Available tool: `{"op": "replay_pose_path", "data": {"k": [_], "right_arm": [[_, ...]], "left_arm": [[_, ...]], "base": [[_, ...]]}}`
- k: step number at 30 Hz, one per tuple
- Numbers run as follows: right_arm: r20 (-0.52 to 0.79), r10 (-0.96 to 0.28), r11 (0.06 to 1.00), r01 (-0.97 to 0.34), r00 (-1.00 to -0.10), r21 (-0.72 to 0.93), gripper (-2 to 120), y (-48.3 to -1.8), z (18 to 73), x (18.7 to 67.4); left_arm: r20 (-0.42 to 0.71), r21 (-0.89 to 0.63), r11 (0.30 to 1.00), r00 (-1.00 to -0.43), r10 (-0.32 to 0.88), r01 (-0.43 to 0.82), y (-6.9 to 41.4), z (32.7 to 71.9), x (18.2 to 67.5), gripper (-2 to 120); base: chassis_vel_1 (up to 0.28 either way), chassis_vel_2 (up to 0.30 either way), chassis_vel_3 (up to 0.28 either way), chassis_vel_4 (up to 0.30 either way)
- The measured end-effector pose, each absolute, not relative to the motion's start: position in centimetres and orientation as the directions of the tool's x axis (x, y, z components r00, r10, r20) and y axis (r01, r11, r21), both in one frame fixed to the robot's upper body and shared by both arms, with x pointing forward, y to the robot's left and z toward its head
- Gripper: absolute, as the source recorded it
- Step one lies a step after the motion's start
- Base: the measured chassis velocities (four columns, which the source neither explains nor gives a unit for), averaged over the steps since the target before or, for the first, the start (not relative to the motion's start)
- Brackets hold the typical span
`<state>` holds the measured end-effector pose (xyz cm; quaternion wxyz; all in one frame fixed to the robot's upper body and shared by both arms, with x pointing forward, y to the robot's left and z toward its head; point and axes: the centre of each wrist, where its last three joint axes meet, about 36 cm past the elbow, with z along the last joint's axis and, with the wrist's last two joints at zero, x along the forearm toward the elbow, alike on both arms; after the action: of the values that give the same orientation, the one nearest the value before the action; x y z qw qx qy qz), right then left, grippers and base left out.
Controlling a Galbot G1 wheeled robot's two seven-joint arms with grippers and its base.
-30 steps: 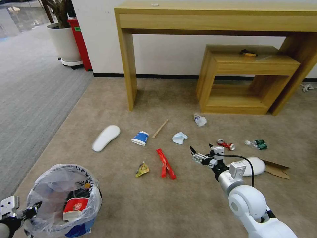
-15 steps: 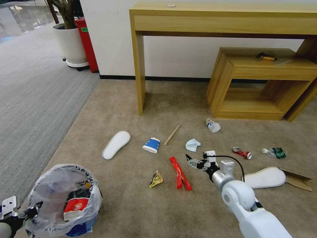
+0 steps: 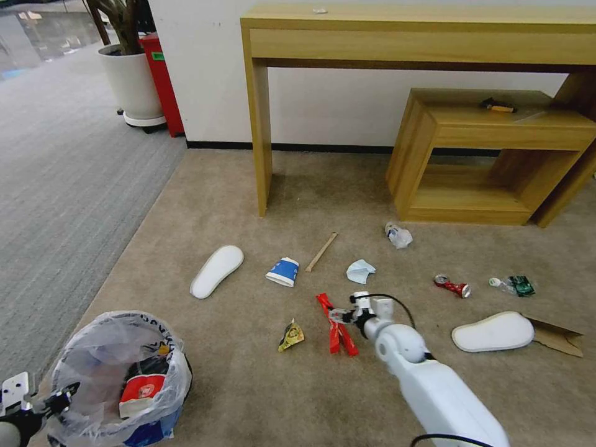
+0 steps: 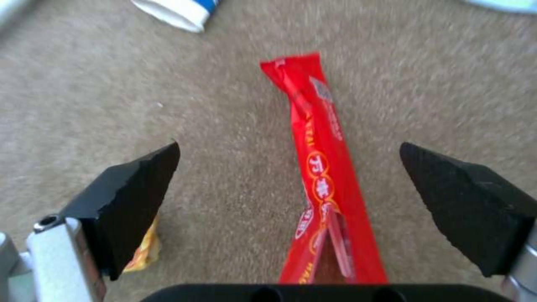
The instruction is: Pick up the trash bin and place the garbage on the floor into it.
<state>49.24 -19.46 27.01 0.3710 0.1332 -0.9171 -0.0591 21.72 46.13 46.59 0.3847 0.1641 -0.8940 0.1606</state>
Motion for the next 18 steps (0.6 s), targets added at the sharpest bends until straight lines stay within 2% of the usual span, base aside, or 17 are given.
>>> {"op": "replay_pose_path", "data": {"k": [15, 17, 18], "right_arm": [[0.727, -0.219, 0.976, -0.153, -0.651, 0.157, 98, -18.8, 23.3, 52.5], [0.73, -0.215, 0.976, -0.152, -0.648, 0.152, 90, -18.8, 22.9, 52.7], [0.73, -0.215, 0.976, -0.152, -0.648, 0.152, 90, -18.8, 22.9, 52.7]], "left_arm": [[0.744, -0.161, 0.889, -0.644, -0.176, -0.429, 46.9, 46.2, 21.8, 0], [0.746, -0.159, 0.889, -0.642, -0.177, -0.43, 47.0, 46.2, 21.9, 0], [0.746, -0.159, 0.889, -0.642, -0.177, -0.43, 47.0, 46.2, 21.9, 0]], "base": [[0.0, 0.0, 0.0, 0.0], [0.0, 0.0, 0.0, 0.0], [0.0, 0.0, 0.0, 0.0]]}}
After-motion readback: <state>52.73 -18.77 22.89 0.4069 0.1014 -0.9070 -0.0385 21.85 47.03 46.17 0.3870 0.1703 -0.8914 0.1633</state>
